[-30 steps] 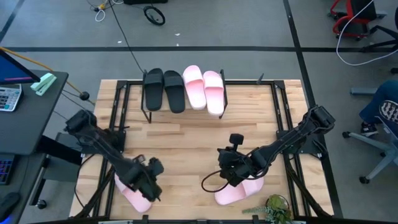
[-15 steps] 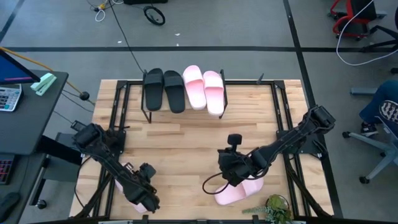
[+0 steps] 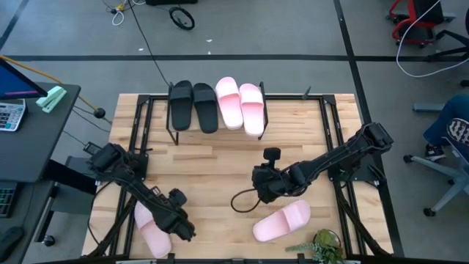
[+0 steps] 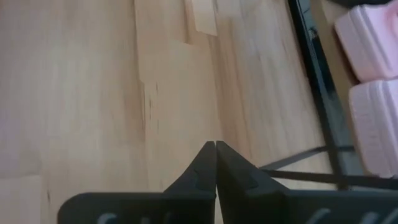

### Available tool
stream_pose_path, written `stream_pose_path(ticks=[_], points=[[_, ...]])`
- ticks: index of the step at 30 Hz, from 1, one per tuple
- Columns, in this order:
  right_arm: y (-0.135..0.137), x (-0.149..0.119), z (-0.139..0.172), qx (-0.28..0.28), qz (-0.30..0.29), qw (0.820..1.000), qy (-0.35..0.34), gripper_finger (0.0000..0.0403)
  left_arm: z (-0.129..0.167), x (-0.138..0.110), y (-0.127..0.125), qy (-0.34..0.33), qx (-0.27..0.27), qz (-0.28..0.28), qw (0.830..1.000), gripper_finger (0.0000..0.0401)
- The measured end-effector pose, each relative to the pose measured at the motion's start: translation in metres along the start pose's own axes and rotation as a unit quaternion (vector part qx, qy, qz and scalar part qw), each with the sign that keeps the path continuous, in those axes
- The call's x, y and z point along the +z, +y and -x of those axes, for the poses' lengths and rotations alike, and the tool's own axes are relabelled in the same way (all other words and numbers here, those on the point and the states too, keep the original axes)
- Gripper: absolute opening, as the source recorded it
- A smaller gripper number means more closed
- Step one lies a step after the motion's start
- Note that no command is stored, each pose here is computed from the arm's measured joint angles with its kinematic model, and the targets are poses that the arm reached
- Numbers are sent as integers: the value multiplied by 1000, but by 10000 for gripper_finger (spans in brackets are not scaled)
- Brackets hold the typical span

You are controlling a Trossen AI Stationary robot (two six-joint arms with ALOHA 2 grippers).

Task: Pick and place slides into the shelf
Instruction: Put the pink slipper under the shelf

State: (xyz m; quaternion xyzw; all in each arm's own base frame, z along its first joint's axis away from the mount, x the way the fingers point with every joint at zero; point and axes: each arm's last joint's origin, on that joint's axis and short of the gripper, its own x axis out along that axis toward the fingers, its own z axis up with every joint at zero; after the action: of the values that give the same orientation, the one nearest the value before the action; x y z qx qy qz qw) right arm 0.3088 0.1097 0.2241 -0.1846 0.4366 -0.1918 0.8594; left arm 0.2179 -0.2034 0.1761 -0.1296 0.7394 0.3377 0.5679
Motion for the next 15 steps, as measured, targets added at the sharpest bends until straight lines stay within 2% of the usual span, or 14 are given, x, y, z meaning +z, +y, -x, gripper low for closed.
stream_pose_path(ticks=[4, 6, 10, 15], points=[[-3, 0, -3, 0, -14, 1000, 4, 5, 1, 13, 2, 9, -4, -30, 1000, 215], [-3, 0, -3, 0, -14, 1000, 4, 5, 1, 20, 3, 23, -8, -28, 999, 221], [-3, 0, -2, 3, -12, 1000, 4, 5, 3, 28, 5, 121, -37, -7, 992, 222], [-3, 0, -2, 4, -11, 1000, 5, 5, 6, 26, 4, 239, -76, -5, 968, 205]])
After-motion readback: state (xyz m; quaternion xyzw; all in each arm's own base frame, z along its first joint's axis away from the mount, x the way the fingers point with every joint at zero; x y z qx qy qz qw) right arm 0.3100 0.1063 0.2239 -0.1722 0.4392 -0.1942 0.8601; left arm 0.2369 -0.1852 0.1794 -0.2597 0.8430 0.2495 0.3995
